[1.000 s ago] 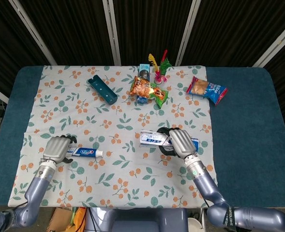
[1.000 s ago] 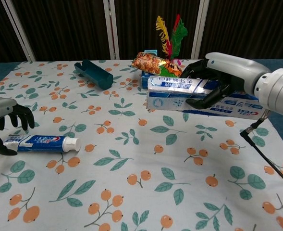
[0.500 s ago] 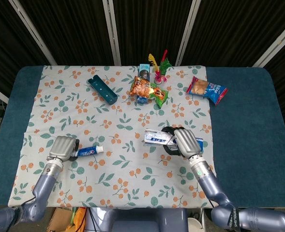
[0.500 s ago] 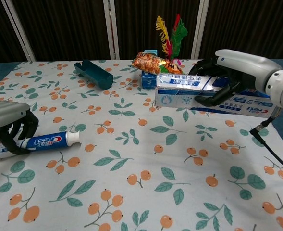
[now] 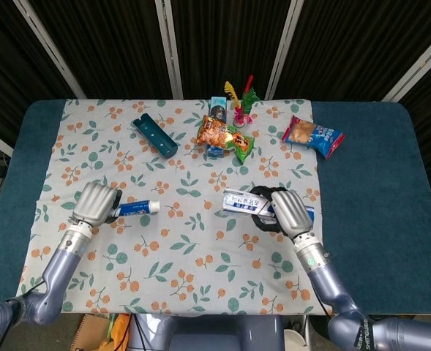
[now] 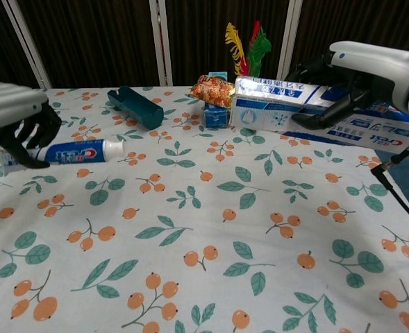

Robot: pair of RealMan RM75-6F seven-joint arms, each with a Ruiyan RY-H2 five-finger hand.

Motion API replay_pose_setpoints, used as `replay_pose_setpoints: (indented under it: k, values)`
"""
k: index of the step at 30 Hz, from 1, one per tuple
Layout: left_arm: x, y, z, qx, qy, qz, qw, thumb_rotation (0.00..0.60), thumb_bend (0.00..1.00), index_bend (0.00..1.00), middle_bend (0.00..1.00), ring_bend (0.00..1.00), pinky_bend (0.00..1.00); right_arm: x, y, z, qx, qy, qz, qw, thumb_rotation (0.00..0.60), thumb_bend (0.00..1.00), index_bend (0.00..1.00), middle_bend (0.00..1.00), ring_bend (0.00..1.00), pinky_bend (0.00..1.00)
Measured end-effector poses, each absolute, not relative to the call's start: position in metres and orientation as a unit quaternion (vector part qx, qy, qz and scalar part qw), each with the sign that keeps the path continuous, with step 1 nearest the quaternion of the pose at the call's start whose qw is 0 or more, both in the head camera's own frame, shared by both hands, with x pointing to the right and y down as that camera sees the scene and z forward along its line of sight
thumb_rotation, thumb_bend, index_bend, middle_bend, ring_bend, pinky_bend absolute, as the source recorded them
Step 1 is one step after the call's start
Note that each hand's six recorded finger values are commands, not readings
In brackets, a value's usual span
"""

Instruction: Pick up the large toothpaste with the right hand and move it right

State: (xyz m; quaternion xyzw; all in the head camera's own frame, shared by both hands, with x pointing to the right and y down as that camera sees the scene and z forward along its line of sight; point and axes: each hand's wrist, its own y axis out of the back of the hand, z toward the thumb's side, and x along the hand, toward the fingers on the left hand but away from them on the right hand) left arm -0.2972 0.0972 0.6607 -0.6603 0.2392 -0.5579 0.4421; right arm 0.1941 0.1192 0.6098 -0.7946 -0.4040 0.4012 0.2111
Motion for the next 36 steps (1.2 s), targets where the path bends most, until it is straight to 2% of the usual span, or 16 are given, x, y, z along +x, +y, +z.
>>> replay_pose_setpoints:
  k: [7,17,23,36]
  values:
    - [-0.274,0.047,0.607,-0.650,0.237,-0.483,0.537,0.600,0.47,0.67,0.69,0.64,0.65,0.196,0.118,0.596,-0.793,-0.423,0.392,0.196,0.600,0.39,0.43,0.47,0.40,0.33]
    - [-0.225,0.001,0.541,-0.656,0.197,-0.372,0.626,0.600,0.47,0.67,0.69,0.64,0.65,0.194,0.118,0.584,-0.785,-0.439,0.397,0.180,0.600,0.39,0.43,0.47,0.41,0.33]
    - [-0.204,-0.003,0.534,-0.660,0.179,-0.355,0.637,0.600,0.47,0.67,0.70,0.64,0.65,0.189,0.118,0.576,-0.784,-0.447,0.394,0.173,0.600,0.39,0.43,0.47,0.40,0.33]
    - [-0.176,0.007,0.546,-0.658,0.138,-0.350,0.653,0.600,0.47,0.67,0.70,0.64,0.65,0.192,0.118,0.571,-0.782,-0.453,0.395,0.164,0.600,0.39,0.43,0.47,0.41,0.33]
